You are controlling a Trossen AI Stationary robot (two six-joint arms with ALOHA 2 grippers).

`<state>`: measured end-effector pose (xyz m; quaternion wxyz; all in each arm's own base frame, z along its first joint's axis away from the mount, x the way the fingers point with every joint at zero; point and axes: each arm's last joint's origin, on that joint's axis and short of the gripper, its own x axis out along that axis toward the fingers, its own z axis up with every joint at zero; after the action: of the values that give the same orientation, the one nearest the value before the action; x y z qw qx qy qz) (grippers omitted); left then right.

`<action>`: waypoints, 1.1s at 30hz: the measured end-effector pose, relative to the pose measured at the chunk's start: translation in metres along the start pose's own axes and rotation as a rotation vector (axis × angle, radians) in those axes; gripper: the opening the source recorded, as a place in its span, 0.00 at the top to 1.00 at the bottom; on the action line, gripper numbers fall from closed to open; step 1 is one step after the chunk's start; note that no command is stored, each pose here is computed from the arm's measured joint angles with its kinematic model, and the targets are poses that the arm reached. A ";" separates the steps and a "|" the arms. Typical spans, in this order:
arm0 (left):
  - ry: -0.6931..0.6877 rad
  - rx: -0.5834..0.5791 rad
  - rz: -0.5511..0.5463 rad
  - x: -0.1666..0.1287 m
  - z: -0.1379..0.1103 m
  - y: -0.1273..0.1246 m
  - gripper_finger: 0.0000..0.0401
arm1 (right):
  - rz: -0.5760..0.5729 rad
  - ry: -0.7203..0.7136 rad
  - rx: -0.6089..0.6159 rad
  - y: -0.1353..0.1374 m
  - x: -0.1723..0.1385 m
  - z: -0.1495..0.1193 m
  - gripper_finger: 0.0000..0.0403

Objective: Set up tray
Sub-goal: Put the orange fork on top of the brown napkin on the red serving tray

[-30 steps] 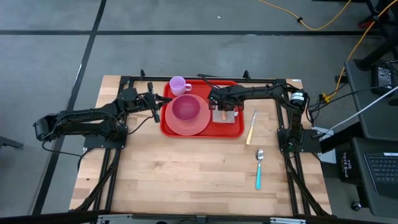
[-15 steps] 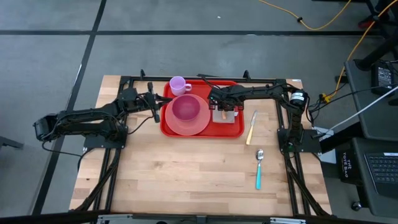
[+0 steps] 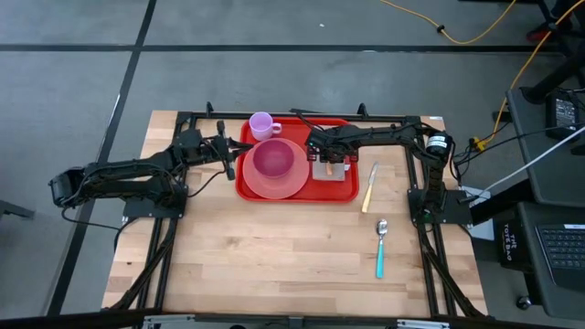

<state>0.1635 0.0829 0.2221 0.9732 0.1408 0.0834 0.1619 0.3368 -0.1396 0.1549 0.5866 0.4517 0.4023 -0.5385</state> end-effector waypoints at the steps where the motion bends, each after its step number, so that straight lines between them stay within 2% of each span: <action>1: 0.000 0.000 0.000 0.000 0.000 0.000 0.99 | 0.000 0.000 0.000 0.000 0.000 0.000 0.78; 33: 0.007 -0.024 -0.002 0.000 -0.001 0.000 0.99 | 0.013 0.030 -0.010 0.000 0.000 -0.001 0.78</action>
<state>0.1634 0.0829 0.2214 0.9747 0.1283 0.0850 0.1623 0.3372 -0.1386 0.1548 0.5861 0.4595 0.4108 -0.5260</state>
